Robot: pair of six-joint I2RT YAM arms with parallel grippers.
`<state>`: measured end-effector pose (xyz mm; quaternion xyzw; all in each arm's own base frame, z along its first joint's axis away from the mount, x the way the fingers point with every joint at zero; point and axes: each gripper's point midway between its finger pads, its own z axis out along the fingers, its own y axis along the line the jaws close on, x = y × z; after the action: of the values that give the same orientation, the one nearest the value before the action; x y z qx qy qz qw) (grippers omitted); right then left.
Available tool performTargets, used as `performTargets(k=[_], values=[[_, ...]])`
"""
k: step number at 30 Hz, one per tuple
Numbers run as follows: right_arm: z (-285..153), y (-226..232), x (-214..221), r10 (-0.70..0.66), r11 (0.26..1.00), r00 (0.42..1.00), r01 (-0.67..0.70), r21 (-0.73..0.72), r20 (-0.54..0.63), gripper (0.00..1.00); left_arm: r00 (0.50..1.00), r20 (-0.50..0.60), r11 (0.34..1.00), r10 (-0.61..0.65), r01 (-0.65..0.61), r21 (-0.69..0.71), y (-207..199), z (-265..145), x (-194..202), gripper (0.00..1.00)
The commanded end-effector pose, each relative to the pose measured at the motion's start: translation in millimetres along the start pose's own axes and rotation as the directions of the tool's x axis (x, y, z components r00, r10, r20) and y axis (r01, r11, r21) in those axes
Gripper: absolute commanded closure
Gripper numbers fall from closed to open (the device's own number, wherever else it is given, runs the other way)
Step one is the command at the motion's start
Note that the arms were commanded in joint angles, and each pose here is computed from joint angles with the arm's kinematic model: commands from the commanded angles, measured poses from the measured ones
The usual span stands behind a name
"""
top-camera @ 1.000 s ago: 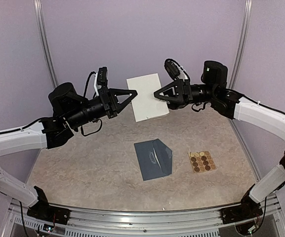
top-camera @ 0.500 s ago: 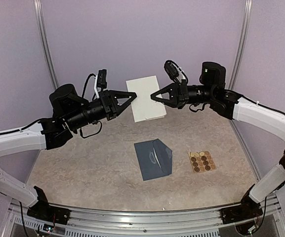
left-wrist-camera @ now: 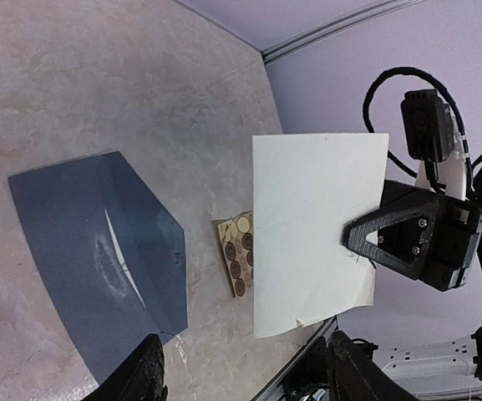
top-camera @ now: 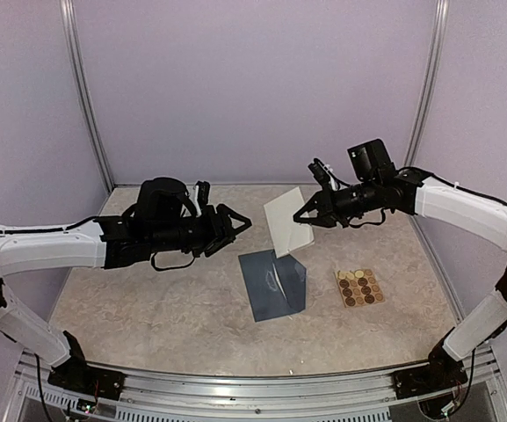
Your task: Place the letter into the envelope and seal it
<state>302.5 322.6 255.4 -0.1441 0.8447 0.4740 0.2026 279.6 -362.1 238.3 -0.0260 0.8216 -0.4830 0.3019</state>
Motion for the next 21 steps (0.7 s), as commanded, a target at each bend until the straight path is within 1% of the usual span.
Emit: performTargets(k=[1,5,10,17,21], values=[[10,-69,44,0.074,0.973,0.992,-0.050,0.225,-0.102,1.00,0.993,-0.089,0.985,-0.080,0.065,-0.160,54,16,34,0.39],[18,-98,59,0.098,0.954,0.987,-0.057,0.295,-0.126,1.00,0.982,-0.162,0.973,-0.098,0.060,-0.223,79,27,55,0.39],[30,-119,67,0.098,0.942,0.984,-0.043,0.333,-0.151,1.00,0.959,-0.249,0.960,-0.134,0.064,-0.272,110,45,76,0.41],[41,-140,70,0.108,0.925,0.981,-0.040,0.378,-0.159,1.00,0.932,-0.319,0.945,-0.170,0.063,-0.320,141,63,94,0.44],[48,-149,72,0.127,0.920,0.978,-0.054,0.389,-0.166,1.00,0.920,-0.348,0.941,-0.178,0.055,-0.335,152,71,102,0.45]])
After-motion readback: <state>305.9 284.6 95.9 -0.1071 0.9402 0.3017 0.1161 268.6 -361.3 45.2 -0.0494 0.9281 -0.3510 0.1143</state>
